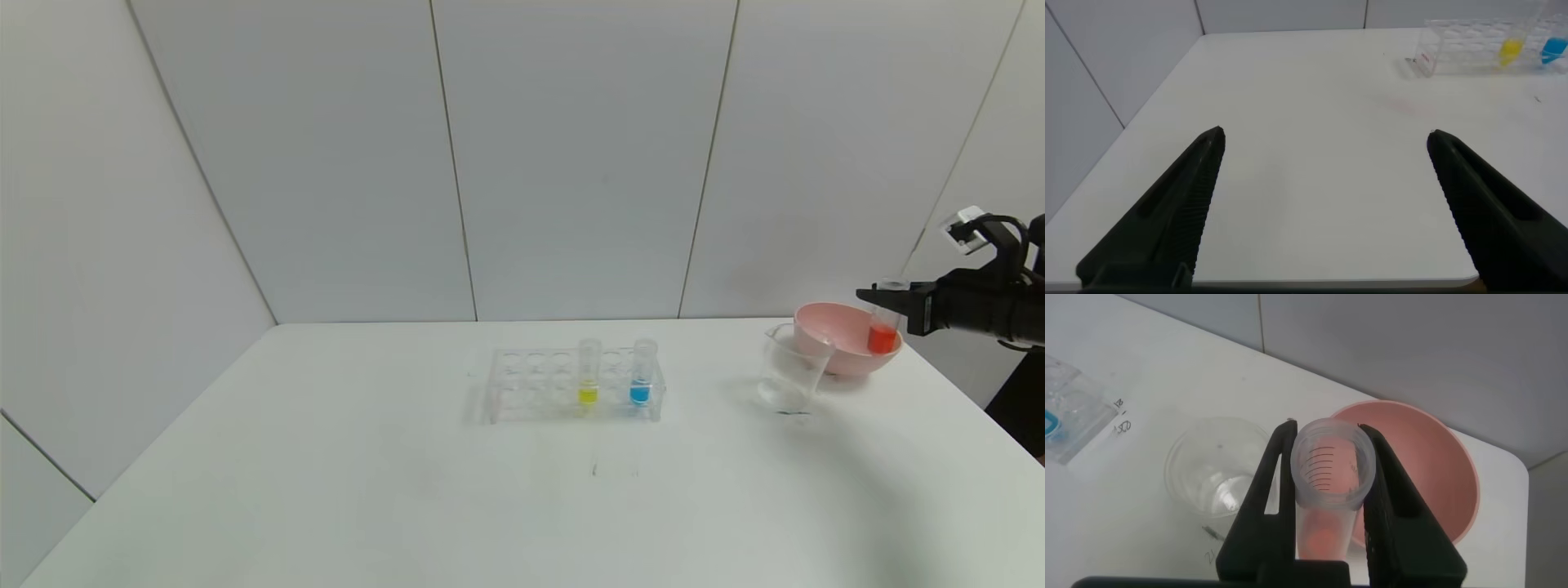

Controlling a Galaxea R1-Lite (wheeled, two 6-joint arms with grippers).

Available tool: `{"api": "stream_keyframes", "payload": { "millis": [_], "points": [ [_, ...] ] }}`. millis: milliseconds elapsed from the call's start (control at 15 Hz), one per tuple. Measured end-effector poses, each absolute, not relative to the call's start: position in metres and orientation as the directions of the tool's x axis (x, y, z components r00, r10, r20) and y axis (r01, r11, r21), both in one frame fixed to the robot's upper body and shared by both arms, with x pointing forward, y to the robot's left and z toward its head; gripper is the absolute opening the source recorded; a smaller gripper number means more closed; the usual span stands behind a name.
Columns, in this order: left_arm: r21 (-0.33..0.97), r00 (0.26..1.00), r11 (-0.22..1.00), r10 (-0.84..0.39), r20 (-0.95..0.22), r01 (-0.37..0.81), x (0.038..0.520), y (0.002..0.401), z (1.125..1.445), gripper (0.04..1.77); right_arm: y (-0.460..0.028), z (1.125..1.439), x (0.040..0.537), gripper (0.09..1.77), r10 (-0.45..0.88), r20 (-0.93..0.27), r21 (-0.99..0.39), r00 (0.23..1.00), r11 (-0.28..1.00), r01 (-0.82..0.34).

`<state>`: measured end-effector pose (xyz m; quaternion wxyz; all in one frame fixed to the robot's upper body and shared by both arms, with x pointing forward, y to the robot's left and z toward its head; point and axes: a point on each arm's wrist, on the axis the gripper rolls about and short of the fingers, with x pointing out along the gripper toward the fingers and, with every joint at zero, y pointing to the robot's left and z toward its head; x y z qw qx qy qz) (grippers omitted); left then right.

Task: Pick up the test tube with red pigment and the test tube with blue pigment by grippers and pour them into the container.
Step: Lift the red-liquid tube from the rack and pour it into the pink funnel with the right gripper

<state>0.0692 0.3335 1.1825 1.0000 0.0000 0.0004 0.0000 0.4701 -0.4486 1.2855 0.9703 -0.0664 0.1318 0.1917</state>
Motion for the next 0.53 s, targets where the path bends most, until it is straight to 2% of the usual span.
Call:
{"api": "stream_keyframes", "payload": {
  "millis": [267,533],
  "points": [
    [0.000,1.000,1.000,0.000,-0.001,0.000,0.069,0.334,1.183,1.76,-0.440,1.311,0.483,0.53,0.360,-0.390,-0.075,0.847,0.905,-0.419],
    [0.000,1.000,1.000,0.000,-0.001,0.000,0.069,0.334,1.183,1.76,-0.428,1.325,0.486,0.53,0.302,-0.565,-0.157,0.768,0.875,-0.459]
  ]
}}
